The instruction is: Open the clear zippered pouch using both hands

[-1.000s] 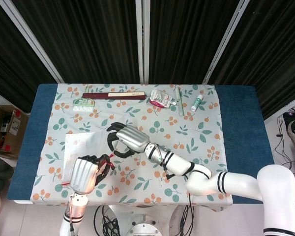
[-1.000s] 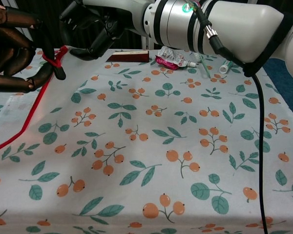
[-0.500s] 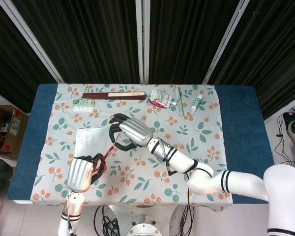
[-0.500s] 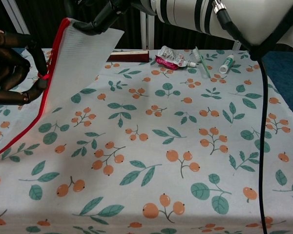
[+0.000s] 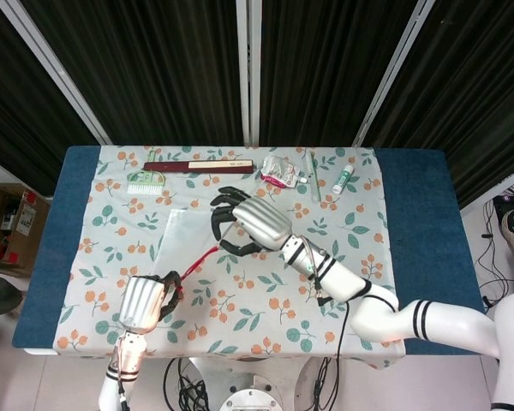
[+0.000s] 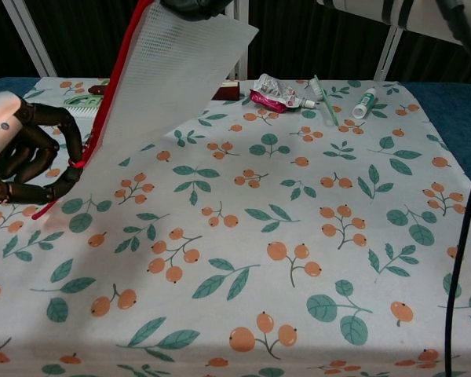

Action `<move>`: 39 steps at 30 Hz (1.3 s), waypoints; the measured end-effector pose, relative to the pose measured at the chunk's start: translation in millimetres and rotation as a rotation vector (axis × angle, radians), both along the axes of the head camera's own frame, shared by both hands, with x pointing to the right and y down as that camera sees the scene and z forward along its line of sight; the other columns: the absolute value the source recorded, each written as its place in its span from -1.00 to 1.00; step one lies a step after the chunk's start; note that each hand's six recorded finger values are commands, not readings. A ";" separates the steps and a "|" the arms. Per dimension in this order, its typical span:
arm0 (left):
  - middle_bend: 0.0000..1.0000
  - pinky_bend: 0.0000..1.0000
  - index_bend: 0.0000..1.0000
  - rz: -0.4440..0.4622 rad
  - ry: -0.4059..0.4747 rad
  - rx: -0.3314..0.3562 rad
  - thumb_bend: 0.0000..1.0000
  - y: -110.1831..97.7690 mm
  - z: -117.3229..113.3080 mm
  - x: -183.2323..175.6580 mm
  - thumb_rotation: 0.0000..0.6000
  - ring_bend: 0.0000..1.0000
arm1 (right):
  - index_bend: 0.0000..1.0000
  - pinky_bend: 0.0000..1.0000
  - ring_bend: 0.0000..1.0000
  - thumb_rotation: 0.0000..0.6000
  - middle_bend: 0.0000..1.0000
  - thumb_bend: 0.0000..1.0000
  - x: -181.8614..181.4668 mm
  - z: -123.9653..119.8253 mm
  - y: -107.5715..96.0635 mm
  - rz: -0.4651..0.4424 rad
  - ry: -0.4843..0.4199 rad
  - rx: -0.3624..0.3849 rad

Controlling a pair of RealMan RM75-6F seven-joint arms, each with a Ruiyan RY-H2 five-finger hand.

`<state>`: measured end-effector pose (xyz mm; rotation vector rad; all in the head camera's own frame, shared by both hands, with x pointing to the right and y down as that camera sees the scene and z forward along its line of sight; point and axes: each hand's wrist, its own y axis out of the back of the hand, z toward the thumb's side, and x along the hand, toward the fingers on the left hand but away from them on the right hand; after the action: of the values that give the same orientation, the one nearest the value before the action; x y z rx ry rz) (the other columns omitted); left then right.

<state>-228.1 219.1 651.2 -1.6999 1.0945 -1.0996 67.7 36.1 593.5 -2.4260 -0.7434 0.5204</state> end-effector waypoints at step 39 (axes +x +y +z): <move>0.65 0.80 0.29 -0.016 -0.275 -0.265 -0.27 -11.4 64.6 -42.9 1.00 0.59 | 0.75 -0.78 -0.59 1.00 -0.12 0.02 84.6 -0.1 -14.9 0.104 0.043 0.031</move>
<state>-271.0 207.7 715.8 -1.6770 0.8182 -1.4917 152.3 21.3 593.3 -2.3495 -0.8570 0.5958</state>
